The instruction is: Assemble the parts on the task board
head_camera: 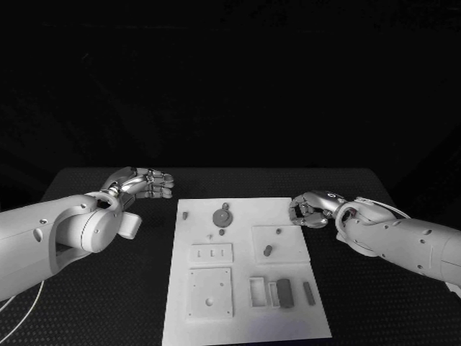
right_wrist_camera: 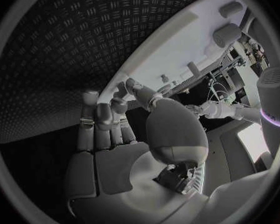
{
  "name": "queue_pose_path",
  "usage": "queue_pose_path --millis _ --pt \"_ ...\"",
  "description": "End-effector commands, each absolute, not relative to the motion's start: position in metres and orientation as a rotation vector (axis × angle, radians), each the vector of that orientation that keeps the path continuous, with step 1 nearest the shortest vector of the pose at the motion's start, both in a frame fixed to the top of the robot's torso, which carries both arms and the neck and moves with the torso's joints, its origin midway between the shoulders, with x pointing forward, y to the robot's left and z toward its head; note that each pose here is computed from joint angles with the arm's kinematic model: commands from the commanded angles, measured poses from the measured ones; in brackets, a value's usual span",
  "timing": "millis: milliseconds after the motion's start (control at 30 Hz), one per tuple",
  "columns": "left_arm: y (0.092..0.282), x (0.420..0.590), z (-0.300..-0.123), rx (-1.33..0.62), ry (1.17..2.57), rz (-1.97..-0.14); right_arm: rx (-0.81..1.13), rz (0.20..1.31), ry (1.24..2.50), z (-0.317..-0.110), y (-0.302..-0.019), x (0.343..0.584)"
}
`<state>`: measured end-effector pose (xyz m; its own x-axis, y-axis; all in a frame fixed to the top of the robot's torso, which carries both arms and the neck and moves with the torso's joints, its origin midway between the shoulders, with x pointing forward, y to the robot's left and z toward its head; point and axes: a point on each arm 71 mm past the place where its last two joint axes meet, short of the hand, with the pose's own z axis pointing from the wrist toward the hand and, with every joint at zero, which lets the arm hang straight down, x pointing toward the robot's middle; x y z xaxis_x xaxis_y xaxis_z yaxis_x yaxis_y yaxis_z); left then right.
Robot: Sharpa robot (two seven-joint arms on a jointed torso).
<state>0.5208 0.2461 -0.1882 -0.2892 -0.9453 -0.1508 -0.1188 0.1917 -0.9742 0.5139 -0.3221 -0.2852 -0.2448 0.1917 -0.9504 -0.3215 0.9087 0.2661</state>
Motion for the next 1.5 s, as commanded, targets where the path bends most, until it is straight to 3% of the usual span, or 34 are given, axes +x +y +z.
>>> queue_pose_path --millis 33,733,967,1333,1500 --pt "0.244 0.520 -0.187 -1.020 1.609 -1.223 -0.091 0.492 1.749 -0.285 -0.321 0.514" --pt "0.244 0.519 -0.187 -1.019 1.611 -1.226 -0.055 0.486 1.712 -0.283 -0.320 0.515" --pt "0.242 0.519 -0.188 -0.970 1.663 -1.218 -0.045 0.503 1.697 -0.274 -0.308 0.514" --pt "0.222 0.512 -0.202 -0.960 1.950 -1.105 -0.164 0.503 1.682 -0.218 -0.252 0.522" --pt "0.202 0.509 -0.204 -0.917 2.018 -1.068 -0.225 0.521 1.635 -0.199 -0.216 0.514"
